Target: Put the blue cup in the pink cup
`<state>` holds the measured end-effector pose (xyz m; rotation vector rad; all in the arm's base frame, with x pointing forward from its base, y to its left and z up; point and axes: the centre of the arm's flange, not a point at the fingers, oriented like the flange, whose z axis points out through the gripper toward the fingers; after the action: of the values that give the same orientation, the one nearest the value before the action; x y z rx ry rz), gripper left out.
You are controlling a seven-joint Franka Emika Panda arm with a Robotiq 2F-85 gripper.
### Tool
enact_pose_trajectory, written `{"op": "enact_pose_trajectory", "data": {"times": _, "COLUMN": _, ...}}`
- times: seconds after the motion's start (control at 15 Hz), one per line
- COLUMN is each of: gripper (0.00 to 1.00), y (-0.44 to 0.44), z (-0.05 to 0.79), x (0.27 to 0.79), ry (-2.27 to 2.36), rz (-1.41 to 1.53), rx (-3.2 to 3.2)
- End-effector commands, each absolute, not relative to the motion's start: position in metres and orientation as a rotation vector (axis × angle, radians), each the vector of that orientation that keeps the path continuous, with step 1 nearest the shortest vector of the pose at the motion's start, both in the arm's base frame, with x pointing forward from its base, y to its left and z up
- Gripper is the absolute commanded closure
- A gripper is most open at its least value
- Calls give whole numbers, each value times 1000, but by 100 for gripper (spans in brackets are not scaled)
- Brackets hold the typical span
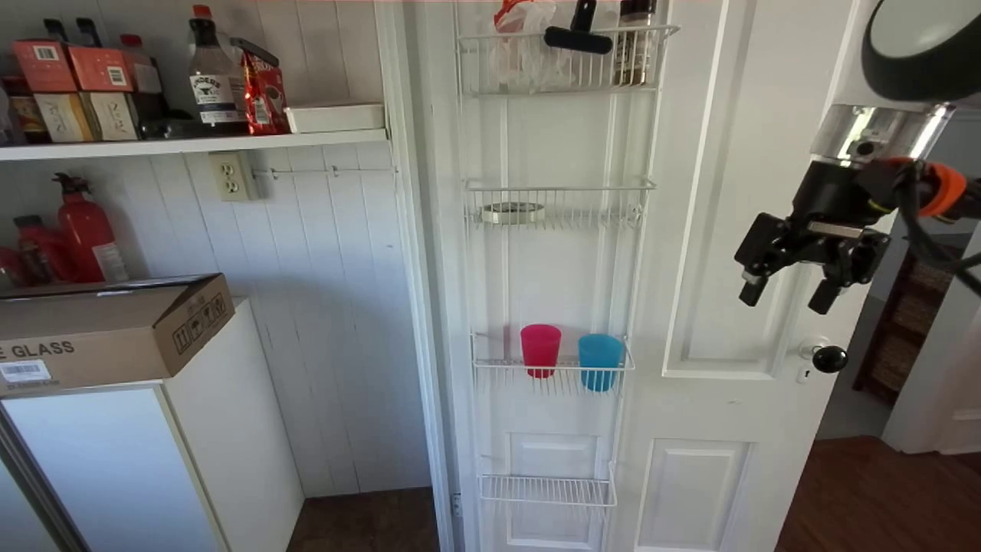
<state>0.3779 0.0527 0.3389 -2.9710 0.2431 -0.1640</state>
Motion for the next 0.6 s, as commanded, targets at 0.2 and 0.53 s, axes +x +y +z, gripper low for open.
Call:
{"op": "enact_pose_trajectory", "data": {"times": 0.2, "gripper": 0, "y": 74, "z": 264, "x": 435, "ry": 154, "rz": -248, "rx": -2851}}
{"op": "enact_pose_trajectory", "data": {"times": 0.53, "gripper": 0, "y": 85, "z": 262, "x": 433, "ry": 123, "rz": -217, "rx": -2832}}
